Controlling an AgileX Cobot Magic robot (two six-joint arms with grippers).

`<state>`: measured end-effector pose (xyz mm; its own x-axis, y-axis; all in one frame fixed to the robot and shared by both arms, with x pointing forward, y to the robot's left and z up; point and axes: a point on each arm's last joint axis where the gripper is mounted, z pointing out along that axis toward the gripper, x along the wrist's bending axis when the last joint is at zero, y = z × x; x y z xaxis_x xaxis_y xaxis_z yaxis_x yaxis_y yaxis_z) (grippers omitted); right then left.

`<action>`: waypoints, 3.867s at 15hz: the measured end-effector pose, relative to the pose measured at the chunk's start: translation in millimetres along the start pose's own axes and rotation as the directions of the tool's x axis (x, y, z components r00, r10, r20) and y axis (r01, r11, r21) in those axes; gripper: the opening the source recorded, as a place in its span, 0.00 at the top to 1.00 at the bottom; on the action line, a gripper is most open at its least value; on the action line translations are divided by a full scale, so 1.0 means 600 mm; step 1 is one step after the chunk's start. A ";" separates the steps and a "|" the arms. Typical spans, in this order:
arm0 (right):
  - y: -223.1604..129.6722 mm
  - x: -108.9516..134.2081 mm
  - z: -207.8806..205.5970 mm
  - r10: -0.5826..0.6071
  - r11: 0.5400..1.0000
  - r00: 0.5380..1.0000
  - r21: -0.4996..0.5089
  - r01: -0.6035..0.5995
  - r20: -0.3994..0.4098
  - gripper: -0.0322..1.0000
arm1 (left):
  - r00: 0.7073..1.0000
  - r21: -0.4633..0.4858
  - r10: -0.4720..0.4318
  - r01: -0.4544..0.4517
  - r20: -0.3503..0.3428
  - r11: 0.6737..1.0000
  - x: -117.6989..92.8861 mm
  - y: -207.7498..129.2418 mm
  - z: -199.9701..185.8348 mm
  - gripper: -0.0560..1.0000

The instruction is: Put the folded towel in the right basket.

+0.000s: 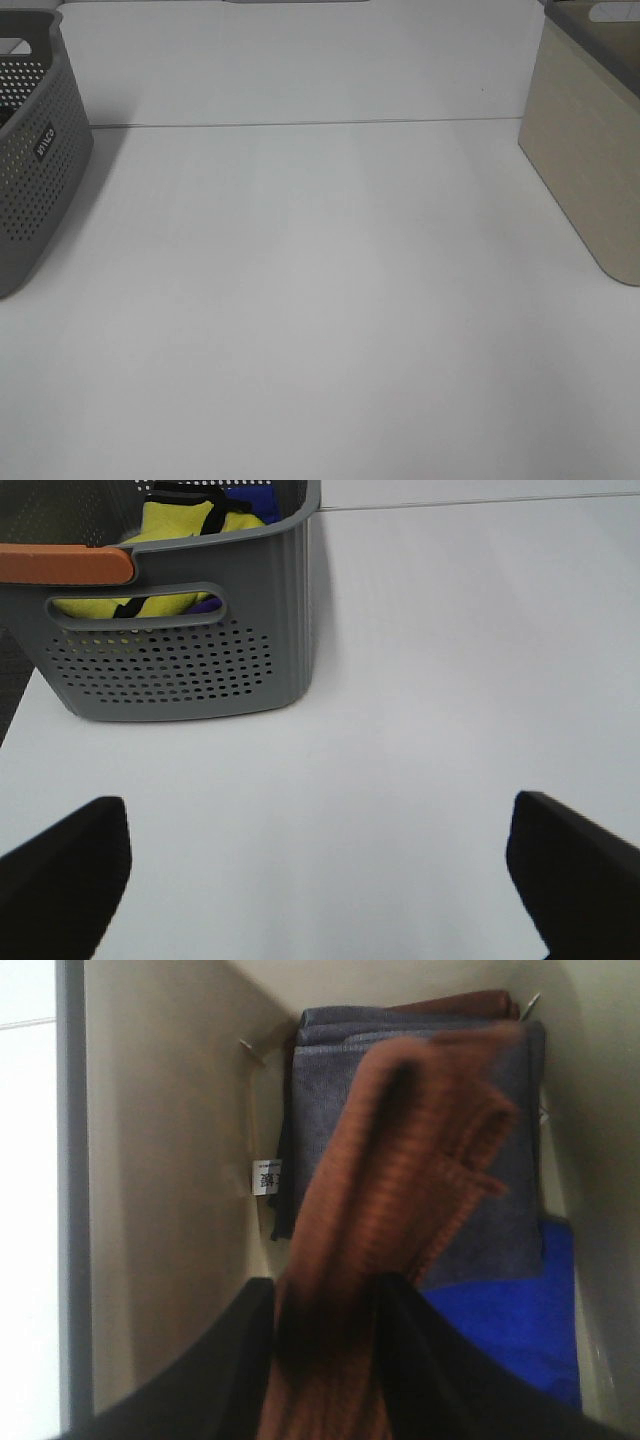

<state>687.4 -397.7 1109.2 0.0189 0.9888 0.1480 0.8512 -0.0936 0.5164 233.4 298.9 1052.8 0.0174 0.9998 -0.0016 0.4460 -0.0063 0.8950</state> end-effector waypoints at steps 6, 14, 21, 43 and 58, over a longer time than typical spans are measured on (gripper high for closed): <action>0.003 0.016 -0.015 -0.006 1.000 1.000 -0.022 0.005 -0.020 0.31 | 1.000 0.000 0.000 0.000 0.000 1.000 0.000 0.000 0.000 0.03; 0.001 0.188 -0.116 -0.141 0.983 0.989 -0.129 0.134 -0.051 0.30 | 1.000 0.000 0.000 0.000 0.000 1.000 0.000 0.000 0.000 0.03; -0.122 0.222 -0.189 -0.158 0.987 0.985 -0.038 0.156 -0.063 0.30 | 1.000 0.000 0.000 0.000 0.000 1.000 0.000 0.000 0.000 0.03; -0.713 0.140 -0.302 -0.194 0.839 0.976 -0.499 0.216 0.096 0.30 | 1.000 0.000 0.000 0.000 0.000 1.000 0.000 0.000 0.000 0.03; -0.711 0.139 -0.300 -0.193 0.835 0.976 -0.506 0.217 0.100 0.30 | 1.000 0.000 0.000 0.000 0.000 1.000 0.000 0.000 0.000 0.03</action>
<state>231.6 -295.9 1052.9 -0.0935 0.9948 -0.0398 0.4490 0.0779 0.8901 233.4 298.9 1052.8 0.0174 0.9998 -0.0016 0.4460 -0.0063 0.8950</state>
